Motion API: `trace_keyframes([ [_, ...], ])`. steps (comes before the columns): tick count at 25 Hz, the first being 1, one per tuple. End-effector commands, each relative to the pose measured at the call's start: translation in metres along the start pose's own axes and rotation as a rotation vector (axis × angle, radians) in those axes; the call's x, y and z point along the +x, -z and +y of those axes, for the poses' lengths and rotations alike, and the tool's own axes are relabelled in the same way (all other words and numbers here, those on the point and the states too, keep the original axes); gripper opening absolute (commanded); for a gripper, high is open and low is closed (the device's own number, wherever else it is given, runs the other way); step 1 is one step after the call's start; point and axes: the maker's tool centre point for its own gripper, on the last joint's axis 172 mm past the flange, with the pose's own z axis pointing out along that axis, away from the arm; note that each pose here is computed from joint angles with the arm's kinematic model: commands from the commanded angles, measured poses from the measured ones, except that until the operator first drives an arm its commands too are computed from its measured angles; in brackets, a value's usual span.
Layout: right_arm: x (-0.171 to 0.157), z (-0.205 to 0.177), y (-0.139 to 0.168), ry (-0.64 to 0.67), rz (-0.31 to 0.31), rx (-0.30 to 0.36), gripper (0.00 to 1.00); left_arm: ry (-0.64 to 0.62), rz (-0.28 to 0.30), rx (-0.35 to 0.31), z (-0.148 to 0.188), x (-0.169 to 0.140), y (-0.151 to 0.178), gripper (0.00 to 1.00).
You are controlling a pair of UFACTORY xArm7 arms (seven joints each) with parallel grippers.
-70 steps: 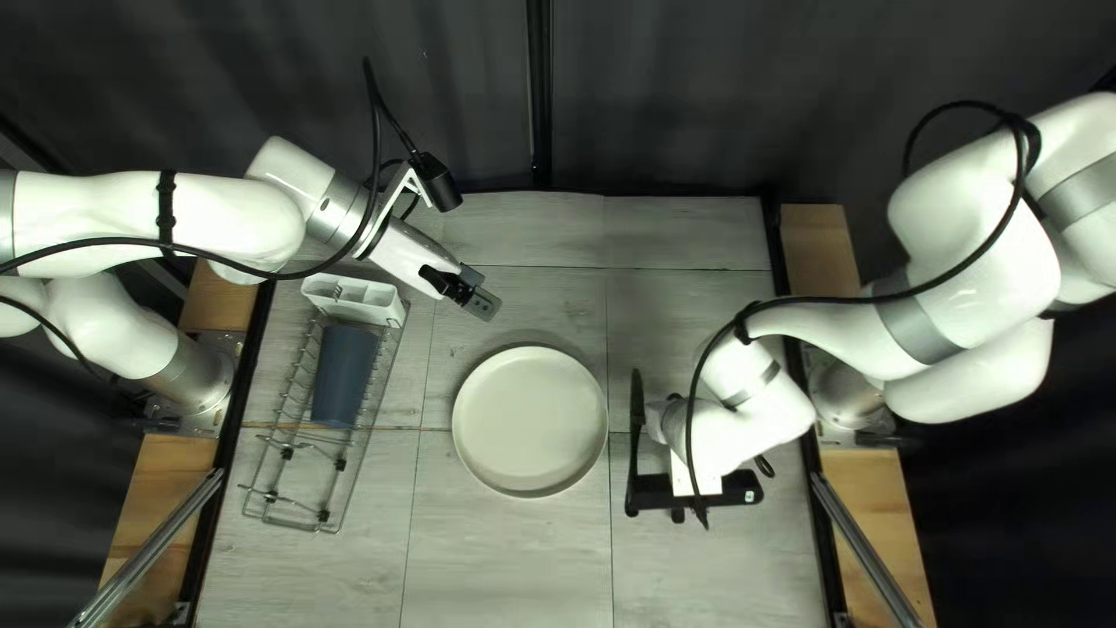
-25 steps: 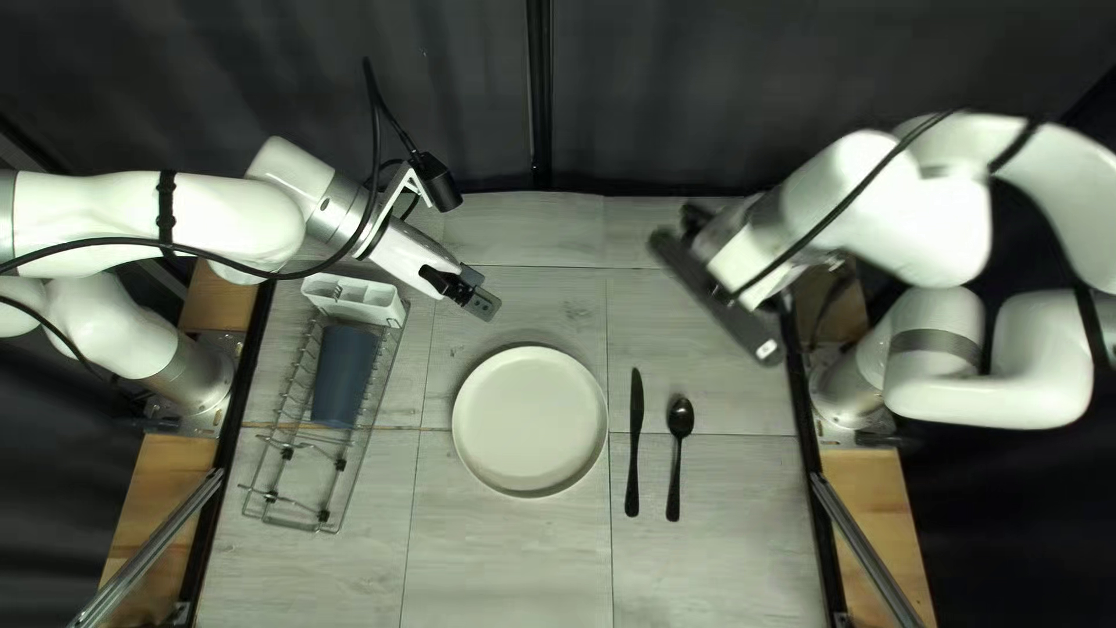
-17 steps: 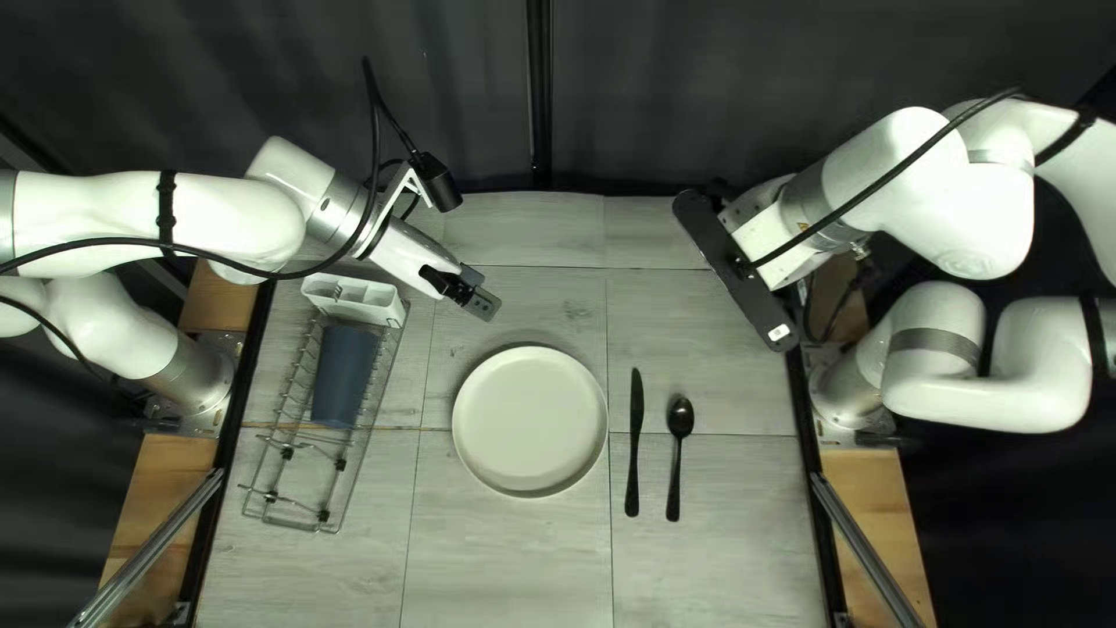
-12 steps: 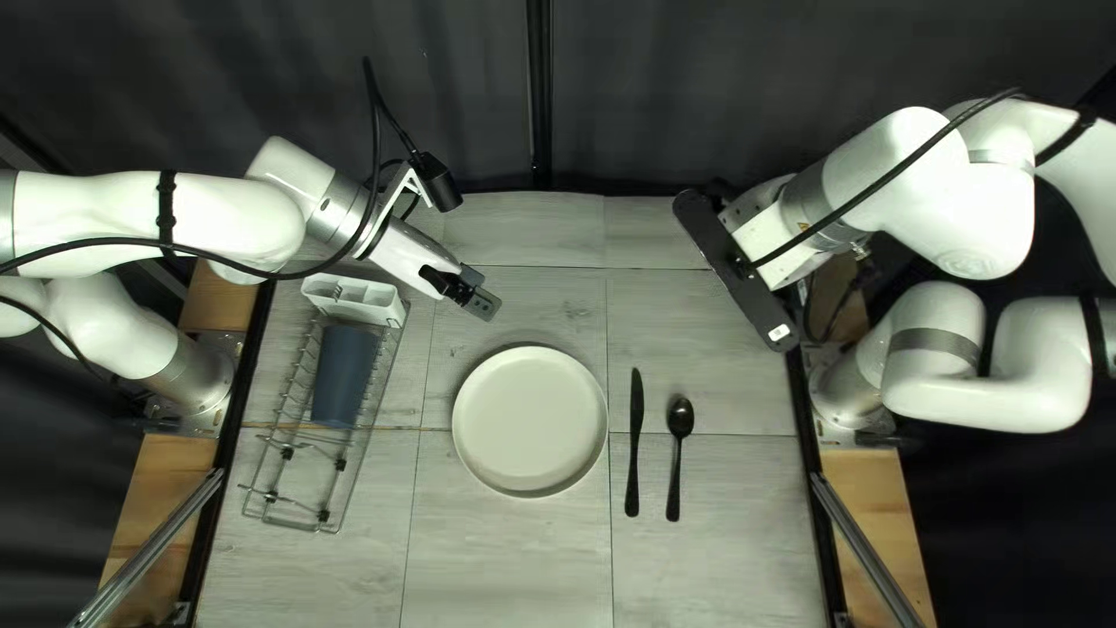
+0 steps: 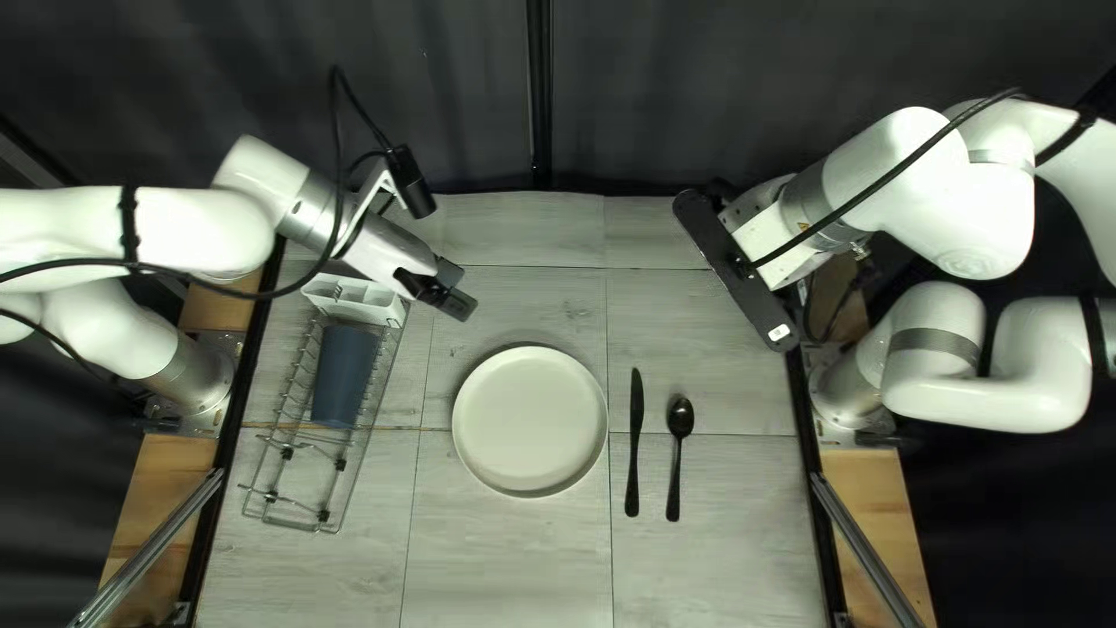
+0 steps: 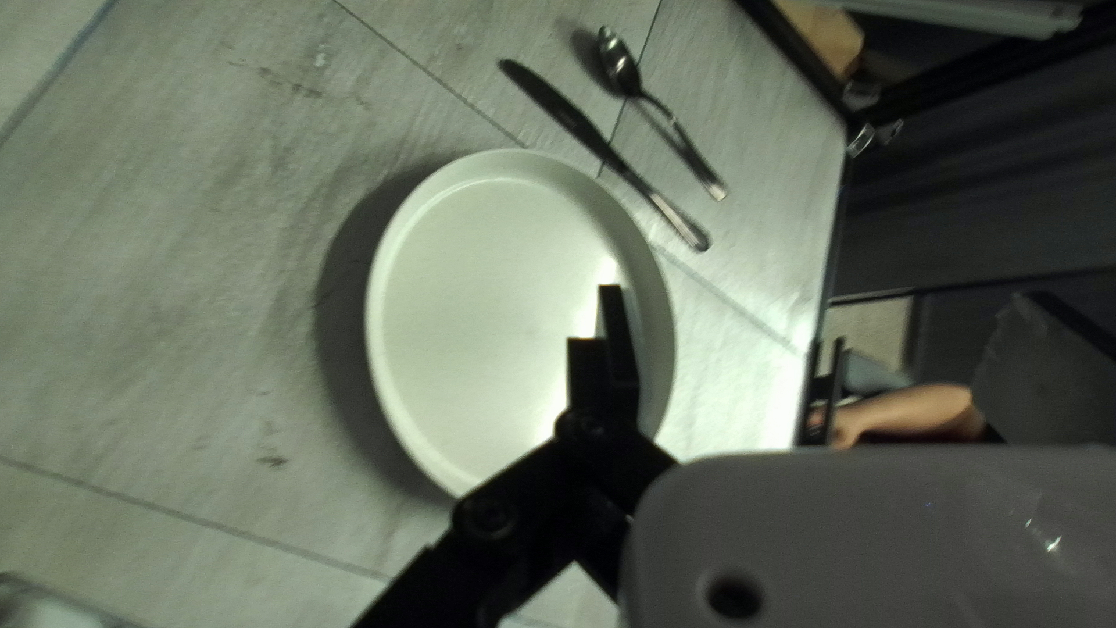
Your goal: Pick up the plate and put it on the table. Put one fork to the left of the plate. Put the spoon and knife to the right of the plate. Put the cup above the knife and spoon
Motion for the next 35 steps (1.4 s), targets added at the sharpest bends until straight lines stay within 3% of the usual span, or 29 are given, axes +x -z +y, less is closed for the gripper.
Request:
trace_keyframes([
  [1,0.0,0.0,0.0,0.0,0.0,0.0,1.0,-0.109,-0.049,0.059,0.007,-0.008,0.006,1.0],
  [9,0.0,0.0,0.0,0.0,0.0,0.0,1.0,-0.232,-0.236,0.274,0.033,-0.049,0.037,1.0],
  [22,0.0,0.0,0.0,0.0,0.0,0.0,1.0,-0.206,-0.238,0.29,0.031,-0.055,0.041,1.0],
  [28,0.0,0.0,0.0,0.0,0.0,0.0,1.0,-0.129,-0.258,0.4,0.006,-0.075,0.047,1.0],
  [32,0.0,0.0,0.0,0.0,0.0,0.0,1.0,-0.101,-0.285,0.431,-0.007,-0.078,0.046,1.0],
  [35,0.0,0.0,0.0,0.0,0.0,0.0,1.0,-0.068,-0.313,0.508,-0.022,-0.086,0.049,1.0],
])
